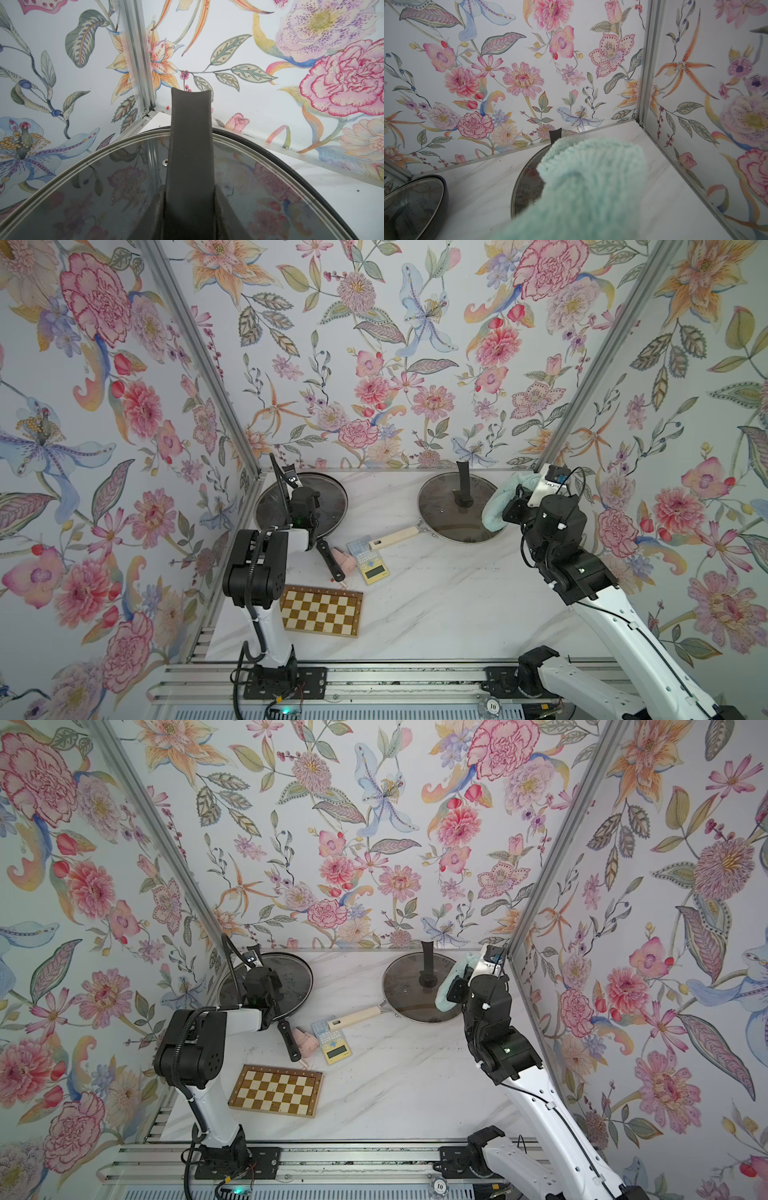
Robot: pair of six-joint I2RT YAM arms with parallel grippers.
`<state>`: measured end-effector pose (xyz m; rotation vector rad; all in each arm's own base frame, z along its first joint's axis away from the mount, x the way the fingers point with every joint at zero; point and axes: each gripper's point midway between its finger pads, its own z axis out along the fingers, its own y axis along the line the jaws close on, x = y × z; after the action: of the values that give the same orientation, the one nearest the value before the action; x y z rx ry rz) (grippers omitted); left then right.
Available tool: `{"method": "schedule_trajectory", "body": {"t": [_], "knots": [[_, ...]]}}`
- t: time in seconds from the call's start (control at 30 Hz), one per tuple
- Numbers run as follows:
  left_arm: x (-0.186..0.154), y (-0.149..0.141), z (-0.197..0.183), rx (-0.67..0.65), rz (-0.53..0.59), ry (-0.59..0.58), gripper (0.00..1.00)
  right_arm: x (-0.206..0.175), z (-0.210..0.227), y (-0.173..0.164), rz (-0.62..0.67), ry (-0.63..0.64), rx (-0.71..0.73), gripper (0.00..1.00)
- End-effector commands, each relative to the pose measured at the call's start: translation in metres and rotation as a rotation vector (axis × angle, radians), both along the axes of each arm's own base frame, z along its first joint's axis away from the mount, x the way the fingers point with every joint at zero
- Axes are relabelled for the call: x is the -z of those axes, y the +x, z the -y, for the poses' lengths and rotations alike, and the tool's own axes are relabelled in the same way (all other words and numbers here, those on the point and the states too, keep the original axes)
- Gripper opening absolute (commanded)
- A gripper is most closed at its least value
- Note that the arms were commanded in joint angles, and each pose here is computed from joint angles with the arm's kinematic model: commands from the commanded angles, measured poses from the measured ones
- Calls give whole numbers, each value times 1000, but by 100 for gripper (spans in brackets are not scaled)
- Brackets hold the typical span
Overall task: Wipe the pot lid with a cloth
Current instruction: Place the pot lid on the cooking pot.
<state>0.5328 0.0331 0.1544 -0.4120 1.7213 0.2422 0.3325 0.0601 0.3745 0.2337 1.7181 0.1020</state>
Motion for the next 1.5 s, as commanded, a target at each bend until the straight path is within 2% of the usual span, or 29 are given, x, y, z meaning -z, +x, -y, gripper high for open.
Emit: {"method": "schedule_trajectory", "body": {"t": [0.0, 0.2, 0.57, 0.73, 0.77, 0.9, 1.07, 1.3, 1.47], "knots": [[-39, 5, -3, -6, 177, -34, 0, -21, -5, 2, 47, 18, -19, 1], [-37, 2, 3, 31, 257, -83, 0, -25, -9, 7, 47, 2, -33, 1], [-27, 2, 4, 32, 257, -97, 0, -30, -5, 5, 47, -21, -24, 2], [-27, -2, 5, 40, 254, -107, 18, -28, -6, 8, 41, -25, -27, 3], [-31, -3, 5, 41, 258, -101, 19, -27, -6, 9, 37, -27, -31, 3], [-44, -4, -1, 7, 228, -45, 18, -21, -10, 14, 19, -31, -45, 3], [-41, 4, -10, -46, 117, 27, 4, -15, -13, 19, 3, -36, -56, 3], [-31, -1, -13, -60, 111, 30, 4, -15, -11, 14, 9, -34, -57, 3], [-25, 3, -1, 27, 176, -35, 4, -14, -7, 9, 13, -28, -50, 4]]}}
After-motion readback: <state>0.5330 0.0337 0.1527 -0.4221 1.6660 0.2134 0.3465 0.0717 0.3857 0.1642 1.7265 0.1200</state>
